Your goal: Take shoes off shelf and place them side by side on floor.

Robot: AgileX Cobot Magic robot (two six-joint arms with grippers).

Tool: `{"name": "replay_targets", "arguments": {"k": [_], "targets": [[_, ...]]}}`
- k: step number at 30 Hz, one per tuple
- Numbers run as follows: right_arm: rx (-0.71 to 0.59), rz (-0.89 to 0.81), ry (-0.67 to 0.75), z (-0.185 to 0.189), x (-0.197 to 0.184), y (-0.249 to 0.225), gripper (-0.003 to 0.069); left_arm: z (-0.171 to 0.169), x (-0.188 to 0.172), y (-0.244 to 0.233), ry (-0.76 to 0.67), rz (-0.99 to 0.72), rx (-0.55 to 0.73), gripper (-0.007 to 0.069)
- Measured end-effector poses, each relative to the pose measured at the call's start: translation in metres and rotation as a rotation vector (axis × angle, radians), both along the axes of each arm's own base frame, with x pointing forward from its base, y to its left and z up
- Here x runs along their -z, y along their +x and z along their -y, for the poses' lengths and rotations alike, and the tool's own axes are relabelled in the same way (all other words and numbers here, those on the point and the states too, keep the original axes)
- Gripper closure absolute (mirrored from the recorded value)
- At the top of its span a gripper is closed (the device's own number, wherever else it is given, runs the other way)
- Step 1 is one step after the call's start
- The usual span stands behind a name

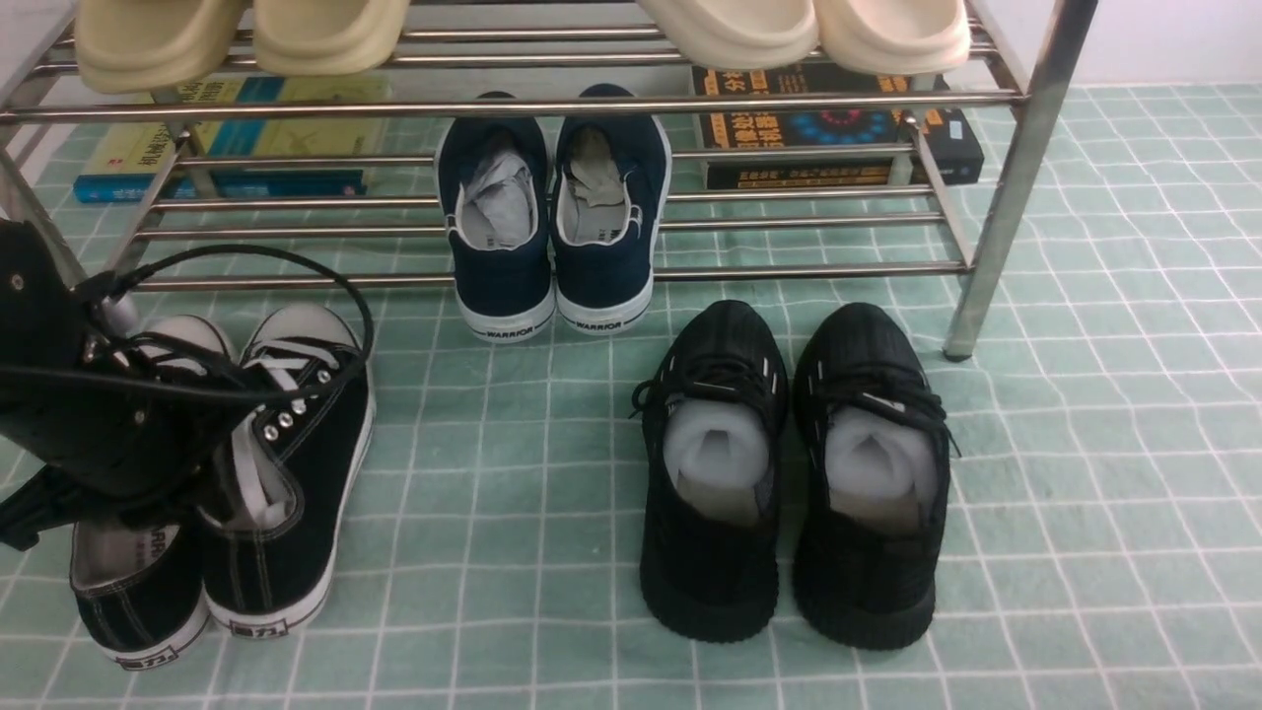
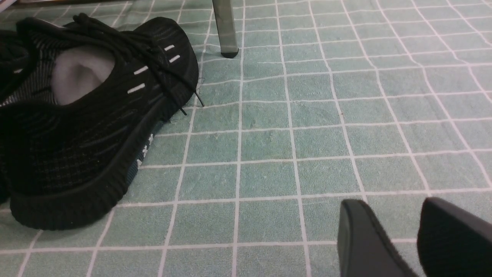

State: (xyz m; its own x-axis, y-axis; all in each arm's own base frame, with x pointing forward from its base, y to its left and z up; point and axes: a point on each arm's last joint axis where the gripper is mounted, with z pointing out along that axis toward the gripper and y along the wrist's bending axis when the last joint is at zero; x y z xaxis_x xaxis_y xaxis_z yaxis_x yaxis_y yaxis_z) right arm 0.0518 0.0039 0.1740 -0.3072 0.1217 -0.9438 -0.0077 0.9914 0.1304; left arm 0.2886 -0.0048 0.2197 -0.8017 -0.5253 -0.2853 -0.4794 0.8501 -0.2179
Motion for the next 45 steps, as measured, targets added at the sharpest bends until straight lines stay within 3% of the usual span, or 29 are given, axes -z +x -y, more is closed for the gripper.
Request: {"name": "replay_targets", "arguments": {"k": [12, 16, 23, 27, 32, 37, 42, 43, 45], "targets": [[0.0, 0.0, 0.0, 0.0, 0.0, 0.0, 0.042, 0.001, -0.002, 0.004, -0.016, 0.046, -0.015, 0.061], [0.0, 0.0, 0.0, 0.0, 0.0, 0.0, 0.042, 0.001, -0.002, 0.004, -0.004, 0.049, 0.015, 0.0566], [0.0, 0.0, 0.0, 0.0, 0.0, 0.0, 0.042, 0.001, -0.002, 0.003, 0.008, 0.035, 0.05, 0.0356], [0.0, 0.0, 0.0, 0.0, 0.0, 0.0, 0.042, 0.001, -0.022, 0.001, 0.016, 0.054, 0.073, 0.0179], [0.0, 0.0, 0.0, 0.0, 0.0, 0.0, 0.042, 0.001, -0.062, -0.005, 0.021, 0.123, 0.087, 0.0116], [0.0, 0.0, 0.0, 0.0, 0.0, 0.0, 0.042, 0.004, -0.08, -0.02, 0.003, 0.106, 0.131, 0.0132], [0.0, 0.0, 0.0, 0.0, 0.0, 0.0, 0.042, 0.01, -0.07, -0.03, -0.028, -0.002, 0.253, 0.0296], [0.0, 0.0, 0.0, 0.0, 0.0, 0.0, 0.042, 0.011, -0.064, -0.032, -0.028, -0.027, 0.276, 0.0388], [0.0, 0.0, 0.0, 0.0, 0.0, 0.0, 0.042, 0.011, -0.059, -0.033, -0.027, -0.047, 0.291, 0.0498]]}}
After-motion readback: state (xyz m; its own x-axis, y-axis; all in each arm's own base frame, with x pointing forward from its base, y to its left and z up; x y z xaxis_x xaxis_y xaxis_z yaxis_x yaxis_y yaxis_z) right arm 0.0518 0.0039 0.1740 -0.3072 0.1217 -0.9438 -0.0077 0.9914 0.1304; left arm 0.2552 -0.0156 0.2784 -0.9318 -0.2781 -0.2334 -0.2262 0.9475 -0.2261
